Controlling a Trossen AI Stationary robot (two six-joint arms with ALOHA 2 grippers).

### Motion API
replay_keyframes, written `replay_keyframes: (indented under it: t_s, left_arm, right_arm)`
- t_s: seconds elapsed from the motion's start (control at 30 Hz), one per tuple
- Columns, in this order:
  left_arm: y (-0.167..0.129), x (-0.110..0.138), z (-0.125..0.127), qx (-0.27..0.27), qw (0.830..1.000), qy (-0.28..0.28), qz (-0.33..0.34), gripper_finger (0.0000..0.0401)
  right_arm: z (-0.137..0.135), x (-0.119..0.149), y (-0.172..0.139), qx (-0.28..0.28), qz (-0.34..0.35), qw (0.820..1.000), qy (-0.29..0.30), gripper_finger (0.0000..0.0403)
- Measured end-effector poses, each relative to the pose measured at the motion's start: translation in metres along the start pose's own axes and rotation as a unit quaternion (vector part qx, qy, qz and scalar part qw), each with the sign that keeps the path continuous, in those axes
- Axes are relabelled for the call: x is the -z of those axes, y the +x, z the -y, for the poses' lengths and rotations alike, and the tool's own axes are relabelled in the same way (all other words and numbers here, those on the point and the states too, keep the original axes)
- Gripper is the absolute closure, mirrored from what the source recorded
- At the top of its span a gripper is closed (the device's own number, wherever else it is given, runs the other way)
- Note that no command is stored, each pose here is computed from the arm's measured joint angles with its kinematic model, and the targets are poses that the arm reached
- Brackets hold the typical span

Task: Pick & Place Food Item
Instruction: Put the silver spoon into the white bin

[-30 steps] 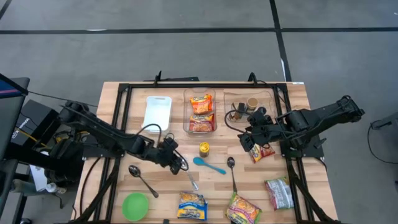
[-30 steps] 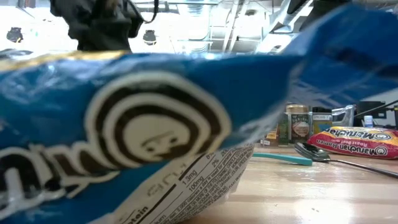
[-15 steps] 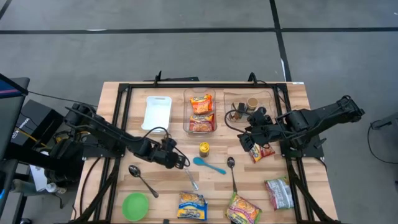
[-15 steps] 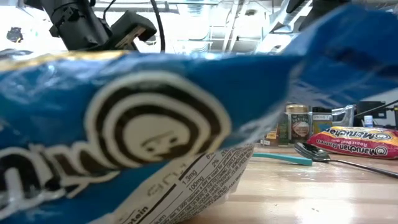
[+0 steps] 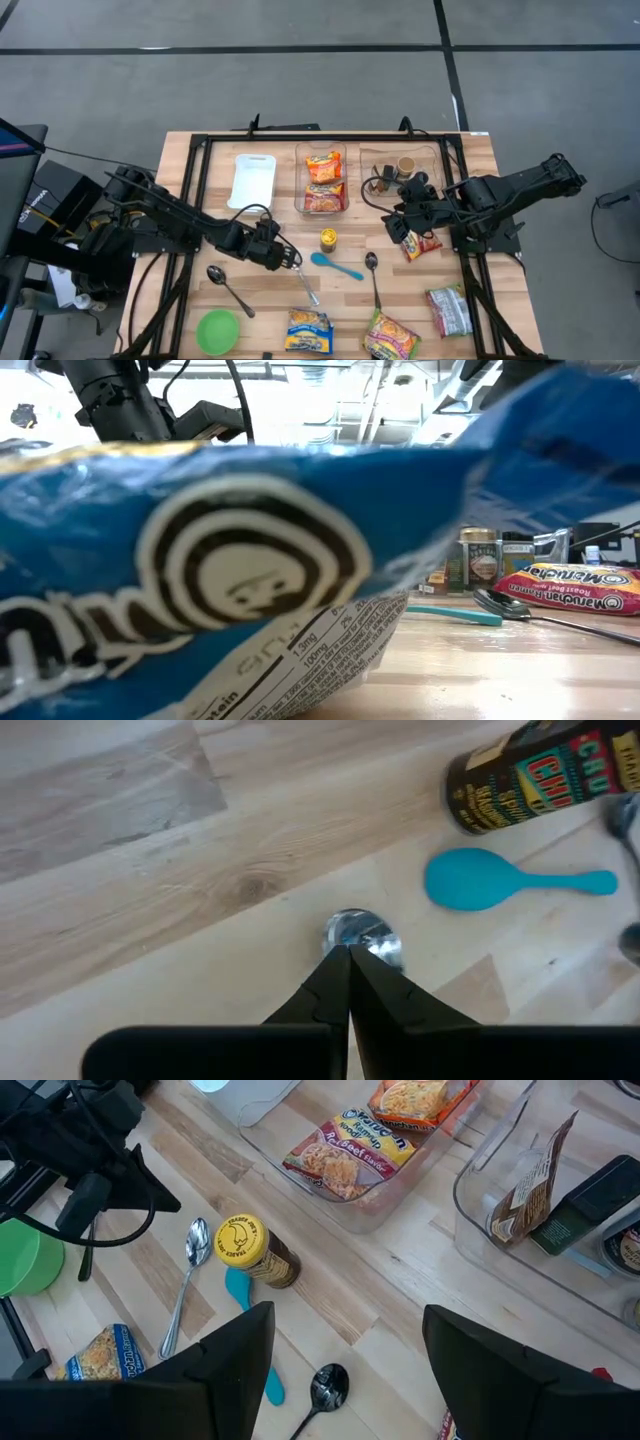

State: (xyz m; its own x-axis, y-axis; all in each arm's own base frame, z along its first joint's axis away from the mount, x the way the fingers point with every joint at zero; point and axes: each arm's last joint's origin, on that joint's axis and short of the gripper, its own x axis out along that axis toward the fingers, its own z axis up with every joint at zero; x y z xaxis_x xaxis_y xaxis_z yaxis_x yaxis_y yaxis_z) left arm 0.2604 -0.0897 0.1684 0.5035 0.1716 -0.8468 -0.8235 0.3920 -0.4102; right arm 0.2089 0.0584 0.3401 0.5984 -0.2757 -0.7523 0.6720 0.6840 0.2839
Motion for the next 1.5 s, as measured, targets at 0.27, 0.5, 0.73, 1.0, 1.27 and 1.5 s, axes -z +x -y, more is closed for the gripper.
replay_keyframes:
  t_s: [0.27, 0.5, 0.73, 1.0, 1.27, 1.5]
  left_arm:
    - [0.000, 0.000, -0.002, -0.008, 1.000, 0.016, -0.004, 0.0350]
    - [0.001, -0.002, -0.002, -0.010, 0.999, 0.042, -0.003, 0.0306]
    - [0.003, -0.009, -0.003, -0.014, 0.998, 0.065, 0.001, 0.0299]
    - [0.007, -0.011, -0.004, -0.017, 0.997, 0.074, -0.017, 0.0294]
    - [0.024, -0.004, -0.003, -0.024, 0.996, 0.077, -0.030, 0.0281]
    - [0.025, -0.004, -0.002, -0.021, 0.996, 0.076, -0.036, 0.0267]
  right_arm:
    - [-0.001, 0.000, 0.000, -0.004, 0.002, 1.000, -0.002, 0.0153]
    - [-0.001, 0.000, 0.000, -0.004, 0.002, 1.000, -0.002, 0.0153]
    - [-0.001, 0.000, 0.000, -0.004, 0.002, 1.000, -0.001, 0.0153]
    - [-0.001, 0.000, 0.000, -0.004, 0.002, 1.000, -0.001, 0.0153]
    - [-0.001, -0.001, 0.000, -0.005, 0.003, 1.000, 0.000, 0.0153]
    - [-0.001, 0.000, 0.000, -0.006, 0.003, 1.000, -0.001, 0.0153]
